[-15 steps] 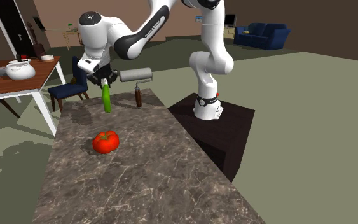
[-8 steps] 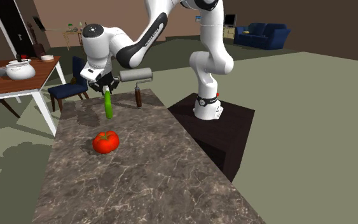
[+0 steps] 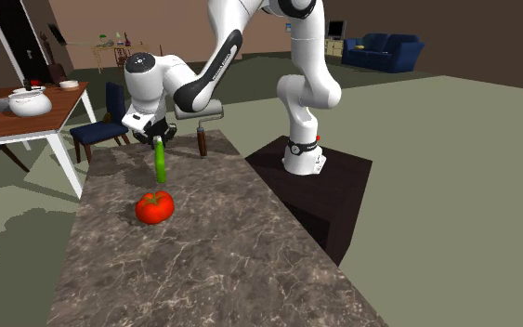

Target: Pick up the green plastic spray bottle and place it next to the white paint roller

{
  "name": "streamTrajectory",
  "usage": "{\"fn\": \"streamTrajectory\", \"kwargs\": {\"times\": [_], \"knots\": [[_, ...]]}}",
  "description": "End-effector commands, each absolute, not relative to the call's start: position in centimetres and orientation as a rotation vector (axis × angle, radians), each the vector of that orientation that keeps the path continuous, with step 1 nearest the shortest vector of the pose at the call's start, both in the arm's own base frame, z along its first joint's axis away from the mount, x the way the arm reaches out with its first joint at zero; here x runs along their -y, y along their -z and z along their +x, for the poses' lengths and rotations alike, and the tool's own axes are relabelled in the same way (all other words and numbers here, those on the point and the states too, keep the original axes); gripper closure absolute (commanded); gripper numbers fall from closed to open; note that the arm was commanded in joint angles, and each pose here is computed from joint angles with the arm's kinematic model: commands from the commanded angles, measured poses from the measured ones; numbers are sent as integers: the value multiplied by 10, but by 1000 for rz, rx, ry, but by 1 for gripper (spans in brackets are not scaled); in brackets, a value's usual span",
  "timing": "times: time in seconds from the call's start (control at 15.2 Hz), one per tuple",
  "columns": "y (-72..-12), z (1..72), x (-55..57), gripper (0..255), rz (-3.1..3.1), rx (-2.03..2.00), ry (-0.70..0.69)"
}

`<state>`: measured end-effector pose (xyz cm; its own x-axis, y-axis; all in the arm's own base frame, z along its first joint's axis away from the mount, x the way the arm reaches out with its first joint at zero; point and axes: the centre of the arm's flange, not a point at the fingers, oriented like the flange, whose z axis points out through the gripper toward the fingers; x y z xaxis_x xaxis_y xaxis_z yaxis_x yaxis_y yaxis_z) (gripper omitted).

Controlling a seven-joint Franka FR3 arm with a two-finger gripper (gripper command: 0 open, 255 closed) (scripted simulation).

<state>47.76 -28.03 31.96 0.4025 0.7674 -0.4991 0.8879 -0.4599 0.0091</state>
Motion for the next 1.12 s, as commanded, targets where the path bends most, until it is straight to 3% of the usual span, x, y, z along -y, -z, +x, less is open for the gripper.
{"fn": "streamTrajectory", "kwargs": {"times": [0.0,0.33,0.4,0.73,1.06], "knots": [[-318,478,280,255,2389,-1449,631],[-318,478,280,255,2389,-1449,631],[-318,478,280,0,2389,-1449,631],[-318,478,280,0,2389,-1449,631],[-361,489,258,0,2389,-1449,631]]}}
